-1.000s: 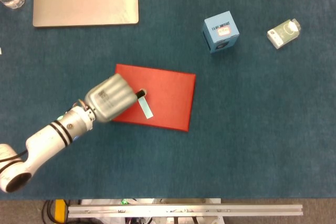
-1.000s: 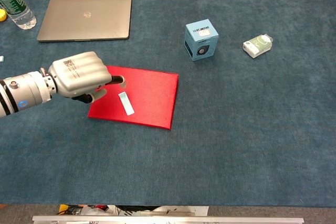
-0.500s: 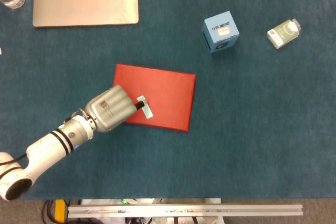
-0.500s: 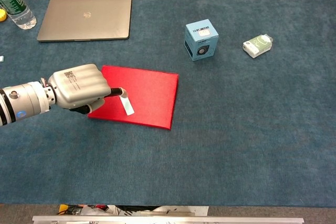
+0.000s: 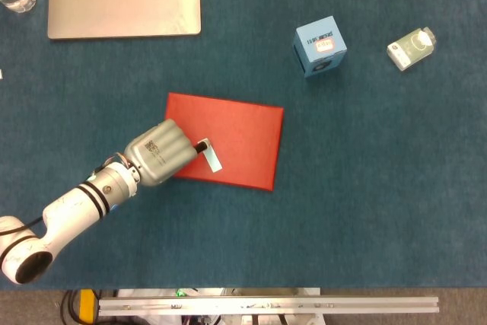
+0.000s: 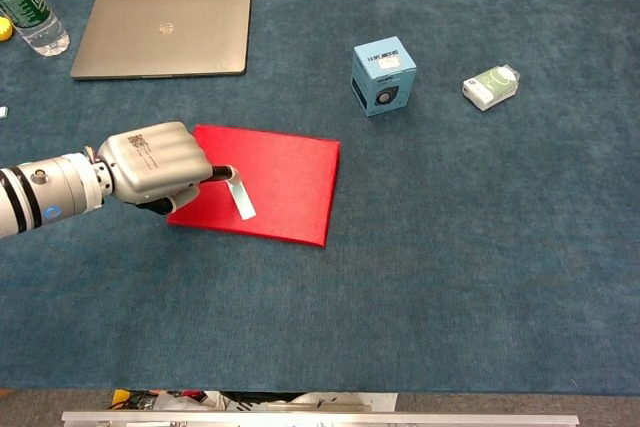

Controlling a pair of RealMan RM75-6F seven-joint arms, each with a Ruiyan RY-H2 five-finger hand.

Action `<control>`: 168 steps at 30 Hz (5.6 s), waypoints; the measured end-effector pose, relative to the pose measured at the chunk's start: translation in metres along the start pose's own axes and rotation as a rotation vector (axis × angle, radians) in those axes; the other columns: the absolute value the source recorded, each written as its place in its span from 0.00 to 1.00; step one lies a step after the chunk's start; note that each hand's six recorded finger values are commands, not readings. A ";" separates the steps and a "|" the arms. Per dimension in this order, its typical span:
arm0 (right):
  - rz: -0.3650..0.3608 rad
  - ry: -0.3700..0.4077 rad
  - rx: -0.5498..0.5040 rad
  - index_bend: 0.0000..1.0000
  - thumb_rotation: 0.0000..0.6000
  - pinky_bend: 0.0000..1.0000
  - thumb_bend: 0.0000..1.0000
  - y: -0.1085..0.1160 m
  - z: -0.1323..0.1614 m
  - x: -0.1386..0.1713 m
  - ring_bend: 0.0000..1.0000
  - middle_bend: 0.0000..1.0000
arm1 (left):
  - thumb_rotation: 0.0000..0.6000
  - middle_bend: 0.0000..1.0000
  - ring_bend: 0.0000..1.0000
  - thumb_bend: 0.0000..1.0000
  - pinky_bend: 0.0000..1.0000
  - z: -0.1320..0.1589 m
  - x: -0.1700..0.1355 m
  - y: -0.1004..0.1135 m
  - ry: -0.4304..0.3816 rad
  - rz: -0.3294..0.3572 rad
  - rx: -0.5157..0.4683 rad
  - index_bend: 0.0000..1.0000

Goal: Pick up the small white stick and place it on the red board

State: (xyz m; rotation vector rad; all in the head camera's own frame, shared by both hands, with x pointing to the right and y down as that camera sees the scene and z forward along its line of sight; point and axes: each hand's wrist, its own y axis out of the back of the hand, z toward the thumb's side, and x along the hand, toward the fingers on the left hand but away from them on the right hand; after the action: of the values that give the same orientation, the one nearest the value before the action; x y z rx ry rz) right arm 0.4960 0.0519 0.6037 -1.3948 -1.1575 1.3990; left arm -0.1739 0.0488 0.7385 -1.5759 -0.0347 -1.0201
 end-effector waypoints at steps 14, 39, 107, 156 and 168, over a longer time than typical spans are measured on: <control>0.000 -0.002 0.001 0.38 1.00 0.44 0.36 0.000 0.000 0.001 0.53 0.51 | 1.00 1.00 1.00 0.65 1.00 -0.006 0.004 -0.005 0.015 -0.021 -0.007 0.19; 0.002 -0.007 0.000 0.38 1.00 0.44 0.36 -0.001 -0.002 0.001 0.53 0.51 | 1.00 1.00 1.00 0.65 1.00 -0.013 0.007 -0.004 0.029 -0.033 -0.009 0.19; -0.003 -0.016 -0.005 0.38 1.00 0.44 0.36 0.000 -0.008 0.004 0.55 0.51 | 1.00 1.00 1.00 0.65 1.00 -0.011 0.005 0.008 0.034 -0.010 -0.006 0.19; -0.001 -0.027 -0.007 0.38 1.00 0.44 0.36 -0.001 -0.014 0.006 0.55 0.51 | 1.00 1.00 1.00 0.65 1.00 -0.018 0.007 0.005 0.058 -0.036 -0.016 0.19; 0.003 -0.024 -0.008 0.38 1.00 0.44 0.36 -0.002 -0.013 0.006 0.55 0.51 | 1.00 1.00 1.00 0.65 1.00 -0.017 0.001 -0.005 0.060 -0.060 -0.020 0.19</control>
State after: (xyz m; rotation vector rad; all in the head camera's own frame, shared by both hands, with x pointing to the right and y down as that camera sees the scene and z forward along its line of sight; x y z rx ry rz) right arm 0.5090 0.0586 0.6052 -1.3893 -1.1782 1.4175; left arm -0.1862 0.0364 0.7417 -1.5693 -0.0304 -1.1176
